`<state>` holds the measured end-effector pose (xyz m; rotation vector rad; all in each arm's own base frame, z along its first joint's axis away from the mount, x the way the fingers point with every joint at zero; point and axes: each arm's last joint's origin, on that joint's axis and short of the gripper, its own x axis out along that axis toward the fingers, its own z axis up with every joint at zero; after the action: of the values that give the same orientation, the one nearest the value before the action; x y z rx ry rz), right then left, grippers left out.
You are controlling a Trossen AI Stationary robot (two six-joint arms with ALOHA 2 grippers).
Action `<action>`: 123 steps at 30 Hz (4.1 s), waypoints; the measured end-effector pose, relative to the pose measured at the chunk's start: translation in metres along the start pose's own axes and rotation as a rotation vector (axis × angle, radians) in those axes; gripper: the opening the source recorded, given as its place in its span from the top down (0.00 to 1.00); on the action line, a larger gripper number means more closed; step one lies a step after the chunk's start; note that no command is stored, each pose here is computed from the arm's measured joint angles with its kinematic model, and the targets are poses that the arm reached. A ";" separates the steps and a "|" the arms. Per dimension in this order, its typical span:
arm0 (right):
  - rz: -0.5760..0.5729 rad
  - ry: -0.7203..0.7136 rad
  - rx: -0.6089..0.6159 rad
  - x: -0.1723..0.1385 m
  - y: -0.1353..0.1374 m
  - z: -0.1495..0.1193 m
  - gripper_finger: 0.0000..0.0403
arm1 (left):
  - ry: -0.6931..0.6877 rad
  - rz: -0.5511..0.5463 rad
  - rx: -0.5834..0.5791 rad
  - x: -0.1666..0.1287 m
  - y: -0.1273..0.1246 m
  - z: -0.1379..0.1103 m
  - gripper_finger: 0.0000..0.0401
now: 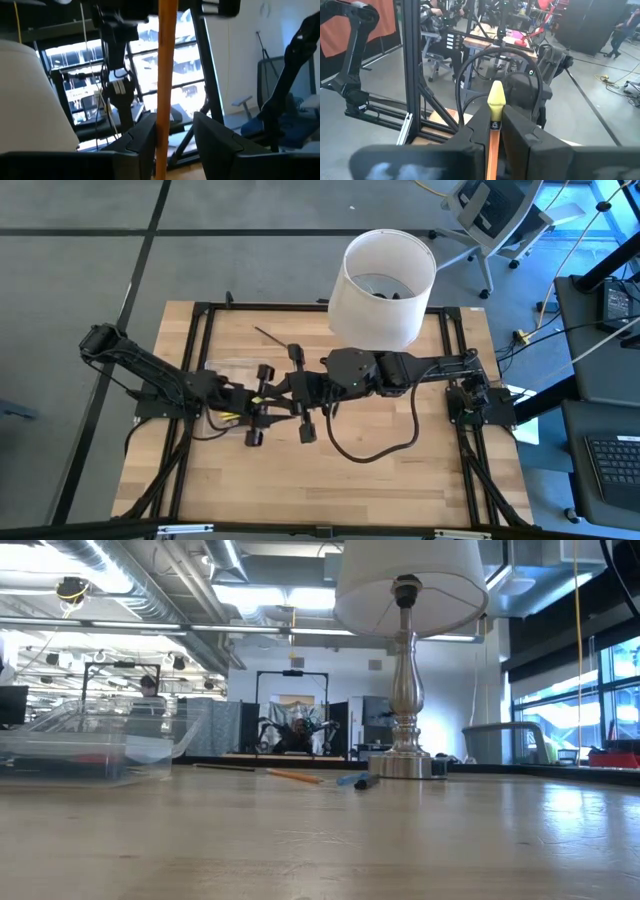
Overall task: Pick & place school supplies into a supply box
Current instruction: Put the yellow pencil into the transparent supply box, then put the black pen into the transparent supply box
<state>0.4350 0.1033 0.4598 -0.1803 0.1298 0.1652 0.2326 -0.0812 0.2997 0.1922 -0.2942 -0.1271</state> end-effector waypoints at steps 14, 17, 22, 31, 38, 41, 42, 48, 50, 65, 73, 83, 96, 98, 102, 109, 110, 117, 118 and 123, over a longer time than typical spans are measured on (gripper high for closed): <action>0.008 0.053 -0.006 0.000 0.001 -0.005 0.89 | -0.012 0.039 0.000 0.000 0.002 0.002 0.96; 0.007 0.075 0.014 0.000 0.001 -0.007 0.88 | 0.004 0.068 0.003 0.000 0.002 0.001 0.95; 0.009 0.176 0.053 -0.001 -0.001 -0.017 0.80 | -0.003 0.091 -0.002 0.000 0.003 0.002 0.97; -0.093 0.548 0.071 -0.016 -0.001 -0.049 0.61 | 0.195 0.229 -0.007 -0.005 0.006 -0.011 0.96; -0.118 0.835 0.139 -0.039 0.000 -0.068 0.59 | 0.588 0.294 -0.215 -0.031 0.005 -0.039 0.97; -0.129 0.916 0.154 -0.043 0.001 -0.076 0.59 | 0.777 0.272 -0.343 -0.047 0.003 -0.050 0.96; -0.130 0.937 0.154 -0.043 0.001 -0.079 0.59 | 0.840 0.259 -0.392 -0.052 0.002 -0.054 0.96; -0.128 0.976 0.142 -0.036 0.004 -0.094 0.59 | 1.238 0.332 -0.701 -0.084 -0.003 -0.072 0.96; -0.124 1.007 0.131 -0.033 0.006 -0.103 0.59 | 1.333 0.374 -0.750 -0.093 -0.004 -0.074 0.96; -0.109 1.095 0.074 -0.008 0.005 -0.172 0.59 | 1.648 0.394 -0.697 -0.113 -0.005 -0.085 0.96; -0.130 1.068 0.120 -0.002 -0.002 -0.184 0.59 | 1.741 0.382 -0.601 -0.108 -0.007 -0.102 0.96; -0.111 1.065 0.132 -0.001 -0.002 -0.184 0.59 | 1.839 0.390 -0.554 -0.105 -0.007 -0.119 0.93; -0.086 1.066 0.091 -0.001 -0.002 -0.184 0.59 | 1.879 0.305 -0.640 -0.104 -0.011 -0.122 0.85; -0.089 1.066 0.095 -0.001 -0.002 -0.184 0.59 | 1.879 0.311 -0.645 -0.104 -0.011 -0.122 0.83; -0.153 1.087 0.200 -0.004 -0.002 -0.185 0.59 | 1.876 0.317 -0.651 -0.104 -0.011 -0.120 0.81; -0.373 1.112 0.495 -0.008 -0.010 -0.192 0.59 | 1.821 0.309 -0.664 -0.091 -0.010 -0.110 0.81; -0.395 1.111 0.512 -0.008 -0.010 -0.195 0.59 | 1.802 0.302 -0.671 -0.087 -0.009 -0.106 0.81; -0.511 1.143 0.627 -0.008 -0.002 -0.237 0.59 | 1.648 0.196 -0.625 -0.055 -0.007 -0.080 0.81; -0.521 1.145 0.638 -0.008 -0.001 -0.244 0.59 | 1.620 0.186 -0.605 -0.051 -0.006 -0.078 0.81; -0.569 1.125 0.707 -0.008 0.004 -0.275 0.59 | 1.519 0.122 -0.543 -0.039 -0.005 -0.072 0.81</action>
<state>0.3954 0.0544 0.1919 0.4220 1.2231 -0.5738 0.2165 -0.0679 0.2206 -0.2953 1.2346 0.0846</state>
